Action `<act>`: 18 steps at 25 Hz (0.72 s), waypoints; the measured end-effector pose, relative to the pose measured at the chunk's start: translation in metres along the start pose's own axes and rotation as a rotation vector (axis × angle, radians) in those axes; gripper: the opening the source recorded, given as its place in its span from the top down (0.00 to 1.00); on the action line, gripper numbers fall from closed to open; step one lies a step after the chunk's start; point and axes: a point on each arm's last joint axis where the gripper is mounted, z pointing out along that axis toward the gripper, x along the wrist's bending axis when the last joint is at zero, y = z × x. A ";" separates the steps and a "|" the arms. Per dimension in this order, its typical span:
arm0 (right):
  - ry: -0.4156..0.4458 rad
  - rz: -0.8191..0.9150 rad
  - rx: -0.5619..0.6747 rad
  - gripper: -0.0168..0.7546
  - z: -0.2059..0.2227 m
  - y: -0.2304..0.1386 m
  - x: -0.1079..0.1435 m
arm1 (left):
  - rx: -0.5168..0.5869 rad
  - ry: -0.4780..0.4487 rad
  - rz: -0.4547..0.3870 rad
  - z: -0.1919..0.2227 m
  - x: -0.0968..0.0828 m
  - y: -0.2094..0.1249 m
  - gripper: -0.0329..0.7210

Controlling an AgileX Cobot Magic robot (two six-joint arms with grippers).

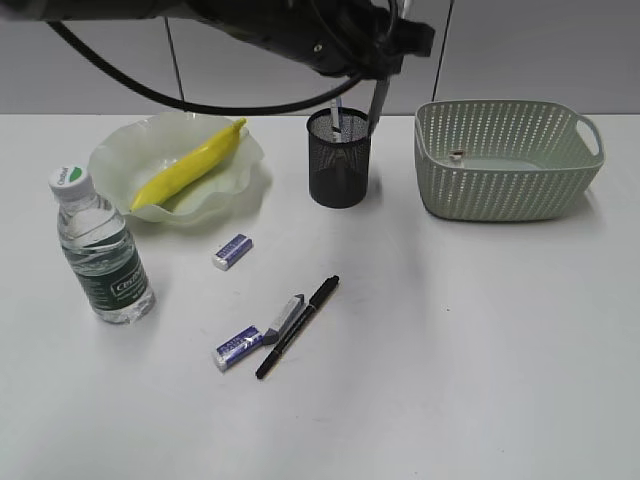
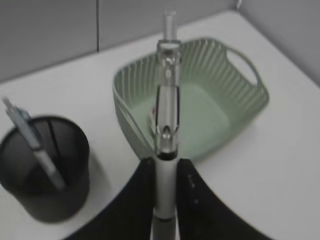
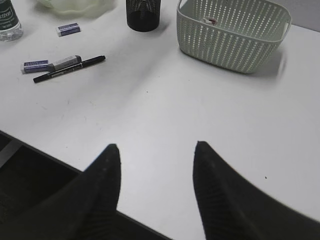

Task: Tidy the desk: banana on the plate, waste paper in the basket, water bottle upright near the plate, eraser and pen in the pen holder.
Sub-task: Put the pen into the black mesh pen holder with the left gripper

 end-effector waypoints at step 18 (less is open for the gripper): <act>0.000 0.000 0.000 0.48 0.000 0.000 0.000 | -0.392 0.139 -0.287 0.066 0.099 -0.004 0.85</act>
